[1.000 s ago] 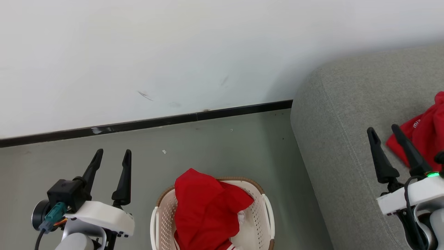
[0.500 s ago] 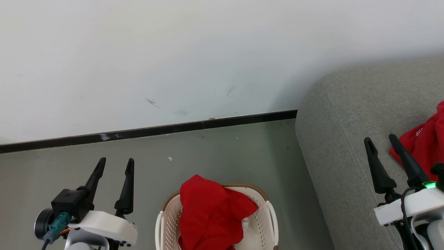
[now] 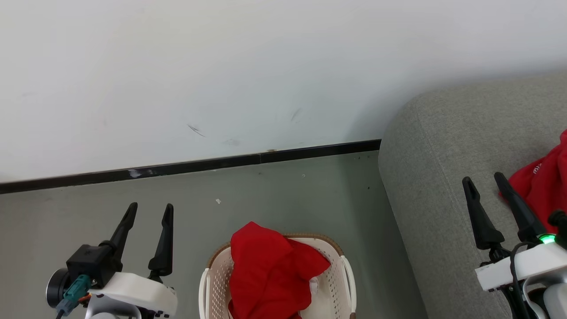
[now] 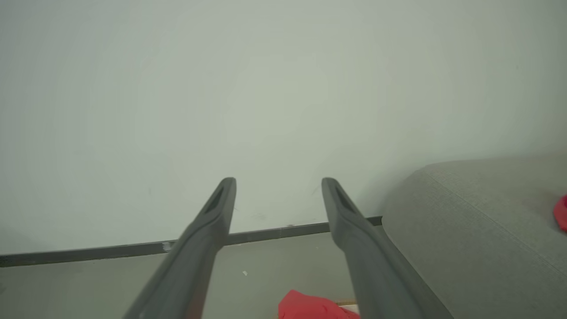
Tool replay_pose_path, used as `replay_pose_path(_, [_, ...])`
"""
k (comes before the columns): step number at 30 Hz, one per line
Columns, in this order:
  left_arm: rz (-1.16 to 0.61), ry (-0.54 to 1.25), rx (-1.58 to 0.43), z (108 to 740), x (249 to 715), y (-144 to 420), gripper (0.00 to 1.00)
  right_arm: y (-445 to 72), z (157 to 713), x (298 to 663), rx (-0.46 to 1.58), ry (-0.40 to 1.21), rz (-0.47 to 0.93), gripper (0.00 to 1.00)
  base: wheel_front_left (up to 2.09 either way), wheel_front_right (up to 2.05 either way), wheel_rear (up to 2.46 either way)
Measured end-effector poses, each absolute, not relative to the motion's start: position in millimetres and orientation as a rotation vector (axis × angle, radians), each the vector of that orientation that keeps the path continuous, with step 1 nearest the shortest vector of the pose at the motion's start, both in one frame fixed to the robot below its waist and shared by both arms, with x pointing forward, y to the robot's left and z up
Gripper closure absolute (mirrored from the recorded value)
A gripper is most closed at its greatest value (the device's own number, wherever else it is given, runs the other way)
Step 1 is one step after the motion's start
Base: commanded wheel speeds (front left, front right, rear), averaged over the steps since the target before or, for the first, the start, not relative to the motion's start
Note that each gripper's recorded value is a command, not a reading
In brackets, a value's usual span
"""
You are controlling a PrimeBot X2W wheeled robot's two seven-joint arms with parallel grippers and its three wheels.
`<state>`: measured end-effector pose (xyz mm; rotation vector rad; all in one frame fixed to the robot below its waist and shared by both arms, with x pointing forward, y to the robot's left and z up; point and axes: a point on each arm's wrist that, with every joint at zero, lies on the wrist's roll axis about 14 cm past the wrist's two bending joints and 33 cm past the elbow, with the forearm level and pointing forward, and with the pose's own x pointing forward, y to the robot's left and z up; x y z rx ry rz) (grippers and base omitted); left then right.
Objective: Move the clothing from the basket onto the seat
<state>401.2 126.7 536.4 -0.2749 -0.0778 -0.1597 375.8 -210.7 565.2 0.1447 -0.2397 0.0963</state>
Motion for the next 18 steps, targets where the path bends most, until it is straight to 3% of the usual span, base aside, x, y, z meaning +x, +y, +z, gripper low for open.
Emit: replay_pose_path(18, [-0.231,0.026,-0.278,502,393,106,0.0,-205,553,375,0.158,-0.204,0.102,0.0,0.0,0.0,0.0])
